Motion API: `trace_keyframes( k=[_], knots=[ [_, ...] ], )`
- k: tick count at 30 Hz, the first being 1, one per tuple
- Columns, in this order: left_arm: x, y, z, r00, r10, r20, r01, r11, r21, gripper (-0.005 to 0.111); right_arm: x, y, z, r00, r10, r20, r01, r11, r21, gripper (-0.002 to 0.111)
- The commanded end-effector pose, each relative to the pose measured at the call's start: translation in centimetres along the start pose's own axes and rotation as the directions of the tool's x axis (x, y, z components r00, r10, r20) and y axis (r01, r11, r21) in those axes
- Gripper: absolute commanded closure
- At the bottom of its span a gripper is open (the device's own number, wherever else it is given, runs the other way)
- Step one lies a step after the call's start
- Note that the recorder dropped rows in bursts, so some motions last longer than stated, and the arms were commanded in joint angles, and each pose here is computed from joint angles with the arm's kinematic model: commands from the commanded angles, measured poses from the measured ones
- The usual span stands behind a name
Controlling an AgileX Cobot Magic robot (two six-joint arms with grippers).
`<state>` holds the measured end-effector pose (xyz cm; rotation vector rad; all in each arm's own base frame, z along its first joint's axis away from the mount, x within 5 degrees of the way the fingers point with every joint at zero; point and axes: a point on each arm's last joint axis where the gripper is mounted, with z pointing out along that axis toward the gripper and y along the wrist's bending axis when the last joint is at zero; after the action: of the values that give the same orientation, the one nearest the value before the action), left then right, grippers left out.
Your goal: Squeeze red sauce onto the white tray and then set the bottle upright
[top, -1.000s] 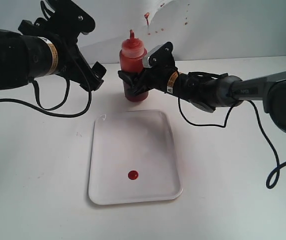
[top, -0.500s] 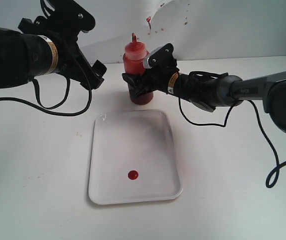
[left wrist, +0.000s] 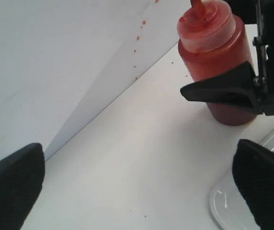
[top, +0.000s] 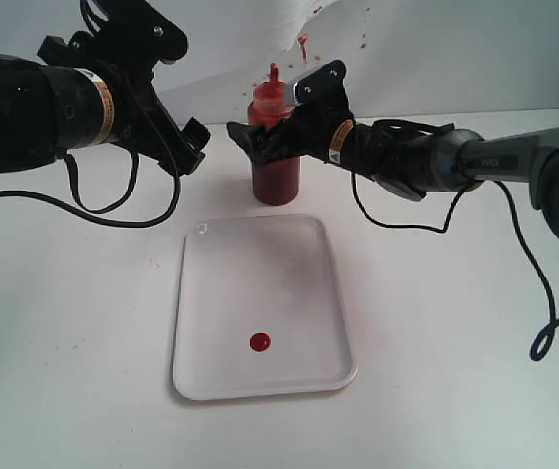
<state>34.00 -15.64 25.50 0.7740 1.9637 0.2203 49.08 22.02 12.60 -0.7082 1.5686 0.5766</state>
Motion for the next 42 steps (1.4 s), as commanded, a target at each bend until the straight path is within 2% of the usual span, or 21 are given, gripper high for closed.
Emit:
trace_keyframes(
  k=[1,5,12,18,22,25,27,28,31,33,34,36,37,42],
  knots=[
    [-0.4,0.0,-0.3,1.000,-0.009,0.017,0.009,1.000,0.005,0.002,-4.2,-0.5,-0.7,0.997,-0.007,0.078,0.006,1.000,0.008,0.012],
    [-0.4,0.0,-0.3,1.000,-0.009,0.017,0.009,1.000,0.005,0.002,-7.4,-0.2,-1.5,0.993,-0.026,0.112,0.027,1.000,-0.009,0.012],
    [-0.4,0.0,-0.3,1.000,-0.009,0.017,0.009,1.000,0.005,0.002,-10.7,-0.1,-2.5,0.985,-0.069,0.157,0.070,0.998,-0.002,0.012],
    [-0.7,-0.4,-0.3,0.999,-0.010,0.047,0.007,0.999,0.047,0.002,-14.3,0.1,-3.8,0.974,-0.102,0.200,0.102,0.995,0.007,0.012],
    [-0.6,-0.4,-0.3,0.999,-0.019,0.044,0.017,0.999,0.046,0.002,-16.8,0.5,-5.1,0.968,-0.199,0.151,0.199,0.980,0.020,0.014],
    [-0.6,-0.4,-0.3,0.998,-0.046,0.043,0.044,0.998,0.048,0.004,-19.1,0.4,-6.6,0.964,-0.258,0.067,0.252,0.964,0.083,0.022],
    [-0.6,-0.4,-0.3,0.997,-0.068,0.042,0.066,0.997,0.049,0.015,-20.4,0.2,-7.7,0.968,-0.252,0.016,0.247,0.960,0.134,0.033],
    [-0.6,-0.4,-0.3,0.997,-0.071,0.042,0.068,0.996,0.049,0.024,-20.9,0.2,-8.1,0.969,-0.248,0.003,0.245,0.958,0.146,0.040],
    [-0.7,-0.4,-0.3,0.996,-0.080,0.043,0.078,0.996,0.053,0.064,-21.7,0.6,-9.8,0.972,-0.233,-0.024,0.234,0.961,0.148,0.061],
    [-0.6,-0.4,-0.3,0.994,-0.101,0.036,0.099,0.994,0.051,0.097,-22.0,0.9,-11.1,0.976,-0.214,-0.040,0.218,0.965,0.146,0.079],
    [-0.6,-0.4,-0.3,0.995,-0.098,0.034,0.096,0.994,0.049,0.107,-22.2,1.0,-11.8,0.976,-0.215,-0.044,0.219,0.965,0.146,0.087],
    [-0.5,-0.4,-0.3,0.993,-0.115,0.028,0.114,0.992,0.048,0.106,-22.4,1.2,-13.3,0.975,-0.216,-0.059,0.222,0.963,0.154,0.105],
    [-0.5,-0.4,-0.3,0.991,-0.132,0.020,0.131,0.990,0.044,0.107,-22.4,1.2,-14.1,0.976,-0.210,-0.064,0.218,0.962,0.162,0.108],
    [-0.2,-0.3,-1.0,0.977,-0.212,-0.003,0.212,0.976,0.048,0.107,-21.3,1.8,-18.5,0.988,-0.118,-0.099,0.136,0.971,0.196,0.108]
  ],
)
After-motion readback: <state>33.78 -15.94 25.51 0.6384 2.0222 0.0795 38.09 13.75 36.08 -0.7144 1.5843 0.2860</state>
